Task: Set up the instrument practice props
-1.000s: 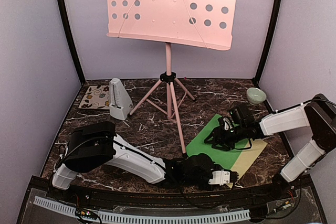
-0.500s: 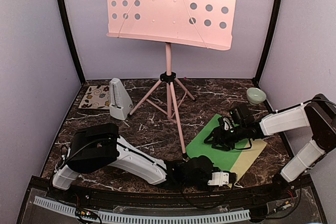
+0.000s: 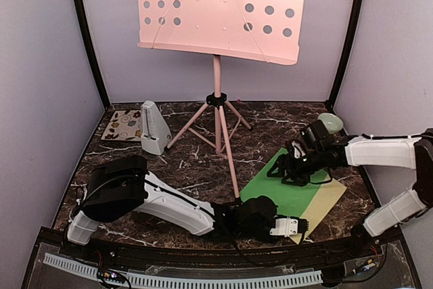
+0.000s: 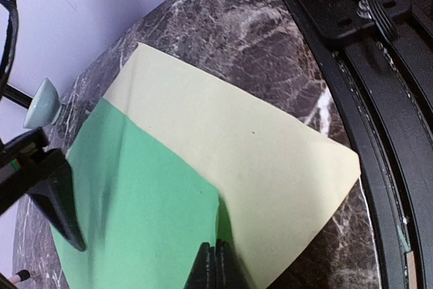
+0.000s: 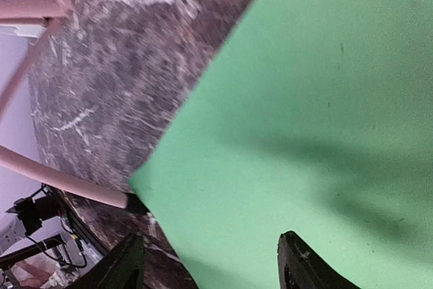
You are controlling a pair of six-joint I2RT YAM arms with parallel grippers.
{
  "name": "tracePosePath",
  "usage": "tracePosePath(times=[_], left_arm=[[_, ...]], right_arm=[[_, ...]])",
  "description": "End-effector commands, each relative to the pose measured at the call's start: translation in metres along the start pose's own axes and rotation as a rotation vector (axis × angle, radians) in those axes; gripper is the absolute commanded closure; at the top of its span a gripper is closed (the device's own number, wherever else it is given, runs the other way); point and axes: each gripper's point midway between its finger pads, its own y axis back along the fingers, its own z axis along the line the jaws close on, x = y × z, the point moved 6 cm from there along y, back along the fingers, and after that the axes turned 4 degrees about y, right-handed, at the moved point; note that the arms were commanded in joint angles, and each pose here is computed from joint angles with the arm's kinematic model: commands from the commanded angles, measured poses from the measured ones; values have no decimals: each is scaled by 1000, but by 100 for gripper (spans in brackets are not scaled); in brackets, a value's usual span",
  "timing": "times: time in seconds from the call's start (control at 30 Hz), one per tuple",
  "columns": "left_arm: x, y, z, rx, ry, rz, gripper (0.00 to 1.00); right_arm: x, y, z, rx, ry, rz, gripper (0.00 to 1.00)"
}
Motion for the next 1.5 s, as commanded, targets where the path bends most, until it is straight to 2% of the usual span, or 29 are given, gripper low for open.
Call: tracePosePath(times=[0.0,0.13,0.2,0.27,0.43,0.57,0.7,0.93,1.1,1.47], left_arm=[[-61,43,60,-116,20,-124,100],[-79,72,97,-168,61,-165,100],[-94,94,115,-172,78,-202,100],[-103,110,128,-146,101,-223,100],[-111,150,155,-152,157,-210,100],[-114,185,167,-111,202,-234,100],[-117,213,171,-75,222,-235,100],[-114,249,178,-77,271,-218,100],[-115,266,178,-67,266,-217,100],[-116,274,177,-36,271,-184,100]], right_arm=[[-57,83,50,-13,206,-305,25],[-73,156,88,-29,377,-505,16],[-69,185,103,-43,456,-562,12],[-57,212,116,-83,539,-613,4],[-26,258,141,-233,674,-700,2],[-7,279,158,-305,802,-658,7],[6,278,160,-309,888,-548,15],[21,273,168,-319,1043,-453,17],[33,272,181,-361,1131,-426,17],[52,243,199,-349,1274,-245,18]])
